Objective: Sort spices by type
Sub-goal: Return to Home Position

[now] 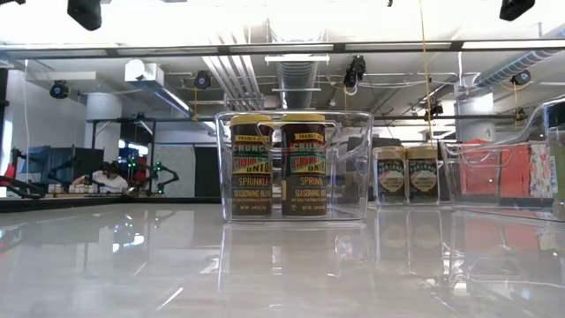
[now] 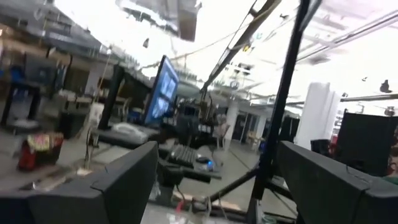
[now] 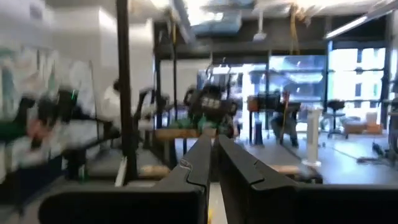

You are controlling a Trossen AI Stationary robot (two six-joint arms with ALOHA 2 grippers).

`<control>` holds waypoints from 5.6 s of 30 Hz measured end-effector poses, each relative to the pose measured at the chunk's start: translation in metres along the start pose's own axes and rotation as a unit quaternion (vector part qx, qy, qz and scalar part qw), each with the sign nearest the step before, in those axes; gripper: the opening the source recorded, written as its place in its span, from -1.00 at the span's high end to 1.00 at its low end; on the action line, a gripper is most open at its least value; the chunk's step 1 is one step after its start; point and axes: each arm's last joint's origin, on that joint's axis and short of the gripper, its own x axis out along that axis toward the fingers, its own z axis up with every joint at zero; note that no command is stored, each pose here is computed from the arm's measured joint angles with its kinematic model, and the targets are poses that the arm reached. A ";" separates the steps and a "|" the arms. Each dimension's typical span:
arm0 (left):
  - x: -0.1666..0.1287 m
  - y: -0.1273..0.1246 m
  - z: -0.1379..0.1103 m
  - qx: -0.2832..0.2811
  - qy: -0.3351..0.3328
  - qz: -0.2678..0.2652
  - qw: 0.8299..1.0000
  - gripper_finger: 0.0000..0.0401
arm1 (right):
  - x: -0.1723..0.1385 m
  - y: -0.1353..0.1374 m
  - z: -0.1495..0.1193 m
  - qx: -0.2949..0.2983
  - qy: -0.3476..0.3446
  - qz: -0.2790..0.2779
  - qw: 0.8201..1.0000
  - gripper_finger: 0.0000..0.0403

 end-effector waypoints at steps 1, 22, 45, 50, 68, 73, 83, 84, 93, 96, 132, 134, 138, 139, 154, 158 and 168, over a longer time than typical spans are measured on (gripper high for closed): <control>-0.004 0.001 0.000 0.007 -0.007 -0.005 1.000 -0.57 | 0.002 0.002 -0.008 -0.006 0.011 0.005 1.000 0.91; -0.015 0.013 -0.034 0.069 0.042 0.039 0.996 -0.57 | 0.019 0.009 -0.099 0.166 -0.035 -0.092 0.981 0.91; -0.014 0.015 -0.040 0.063 0.047 0.059 0.995 -0.57 | 0.023 -0.022 -0.105 0.164 -0.045 -0.127 0.977 0.90; -0.014 0.012 -0.041 0.044 0.051 0.021 0.998 -0.57 | 0.023 -0.026 -0.109 0.169 -0.024 -0.118 0.978 0.91; -0.013 0.020 -0.108 0.052 0.077 -0.071 0.993 -0.57 | 0.023 -0.022 -0.127 0.045 0.057 -0.018 0.997 0.90; -0.014 0.023 -0.116 0.054 0.097 -0.060 0.992 -0.57 | 0.023 -0.022 -0.127 0.044 0.055 -0.020 0.997 0.91; -0.013 0.029 -0.117 0.071 0.106 -0.054 0.990 -0.57 | 0.023 -0.022 -0.127 0.043 0.055 -0.020 0.997 0.91; -0.014 0.030 -0.120 0.074 0.119 -0.046 0.989 -0.57 | 0.023 -0.022 -0.127 0.044 0.056 -0.020 0.997 0.91; -0.016 0.033 -0.128 0.059 0.162 -0.019 0.985 -0.57 | 0.023 -0.022 -0.128 0.044 0.056 -0.020 0.997 0.91; -0.016 0.033 -0.128 0.060 0.163 -0.019 0.985 -0.57 | 0.023 -0.022 -0.128 0.044 0.056 -0.020 0.997 0.91; -0.016 0.034 -0.128 0.061 0.162 -0.018 0.985 -0.57 | 0.024 -0.019 -0.128 0.047 0.057 -0.006 0.997 0.91; -0.016 0.033 -0.128 0.061 0.162 -0.018 0.985 -0.57 | 0.024 -0.019 -0.128 0.047 0.057 -0.006 0.997 0.91; -0.016 0.034 -0.128 0.061 0.162 -0.018 0.985 -0.57 | 0.024 -0.019 -0.128 0.047 0.058 -0.006 0.997 0.91; -0.016 0.034 -0.128 0.061 0.162 -0.018 0.985 -0.57 | 0.024 -0.019 -0.128 0.047 0.058 -0.006 0.997 0.91; -0.016 0.033 -0.128 0.061 0.162 -0.018 0.985 -0.57 | 0.024 -0.019 -0.128 0.047 0.058 -0.006 0.997 0.91; -0.016 0.033 -0.128 0.061 0.162 -0.018 0.985 -0.57 | 0.024 -0.019 -0.128 0.047 0.058 -0.006 0.997 0.91; -0.016 0.033 -0.128 0.061 0.162 -0.018 0.985 -0.57 | 0.024 -0.019 -0.128 0.047 0.058 -0.006 0.997 0.91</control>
